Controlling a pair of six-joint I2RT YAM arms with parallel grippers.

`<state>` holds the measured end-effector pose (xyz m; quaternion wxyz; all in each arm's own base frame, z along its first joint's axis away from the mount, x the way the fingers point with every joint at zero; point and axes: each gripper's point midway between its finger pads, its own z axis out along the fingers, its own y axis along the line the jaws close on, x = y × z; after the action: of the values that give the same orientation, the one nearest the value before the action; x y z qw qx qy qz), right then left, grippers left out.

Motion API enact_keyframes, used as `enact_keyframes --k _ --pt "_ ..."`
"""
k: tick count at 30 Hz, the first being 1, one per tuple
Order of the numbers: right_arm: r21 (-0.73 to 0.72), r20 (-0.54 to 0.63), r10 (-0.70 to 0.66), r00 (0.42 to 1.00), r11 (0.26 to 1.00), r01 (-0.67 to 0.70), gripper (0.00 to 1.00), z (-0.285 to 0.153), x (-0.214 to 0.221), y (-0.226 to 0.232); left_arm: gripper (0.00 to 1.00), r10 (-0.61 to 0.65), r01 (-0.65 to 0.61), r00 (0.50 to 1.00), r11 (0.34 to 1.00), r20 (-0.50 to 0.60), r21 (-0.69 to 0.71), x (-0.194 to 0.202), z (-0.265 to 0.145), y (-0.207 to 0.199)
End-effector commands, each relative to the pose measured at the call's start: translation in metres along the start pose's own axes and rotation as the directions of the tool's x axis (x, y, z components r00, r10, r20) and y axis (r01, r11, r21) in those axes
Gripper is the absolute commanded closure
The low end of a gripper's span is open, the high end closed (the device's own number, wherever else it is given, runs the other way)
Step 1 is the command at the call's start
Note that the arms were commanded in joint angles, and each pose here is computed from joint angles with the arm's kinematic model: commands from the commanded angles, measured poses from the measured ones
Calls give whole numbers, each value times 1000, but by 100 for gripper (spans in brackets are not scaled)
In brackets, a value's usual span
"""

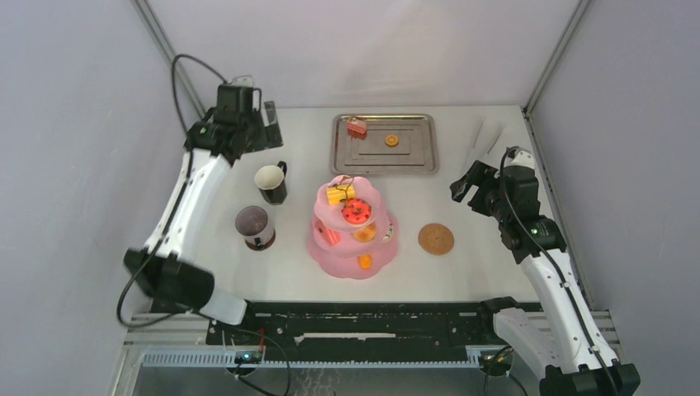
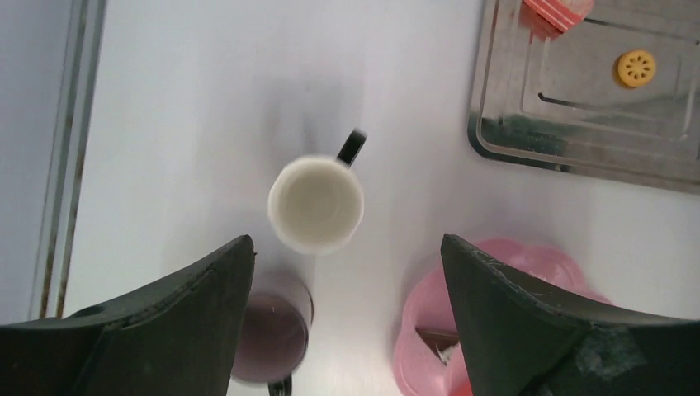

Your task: Serve the afternoon tea

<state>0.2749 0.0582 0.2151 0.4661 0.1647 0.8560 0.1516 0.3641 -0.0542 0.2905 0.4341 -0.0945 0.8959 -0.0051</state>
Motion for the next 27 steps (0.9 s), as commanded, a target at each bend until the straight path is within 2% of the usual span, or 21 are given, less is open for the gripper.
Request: enact_keyframes --k 1,5,7,13,23,27 --pt "-32 43 3 999 1000 -1 9 -6 -14 10 10 205 -201 977 976 -56 79 -22 45 -25" --pt "-28 34 0 999 1000 1 9 -8 -12 10 7 327 -314 938 942 -119 118 -24 88 -35" --pt "-20 31 -2 1000 1000 3 9 -8 -12 8 8 373 -352 910 926 -183 135 -12 113 -37" --pt "-4 21 -6 1000 1000 6 9 -8 -9 5 9 421 -399 855 907 -304 134 19 161 -31" --pt "10 11 -10 1000 1000 10 9 -4 -8 3 16 424 -406 781 903 -458 144 74 194 -12" --pt "15 5 -11 1000 1000 11 9 -2 -7 2 24 406 -407 759 906 -509 116 87 204 4"
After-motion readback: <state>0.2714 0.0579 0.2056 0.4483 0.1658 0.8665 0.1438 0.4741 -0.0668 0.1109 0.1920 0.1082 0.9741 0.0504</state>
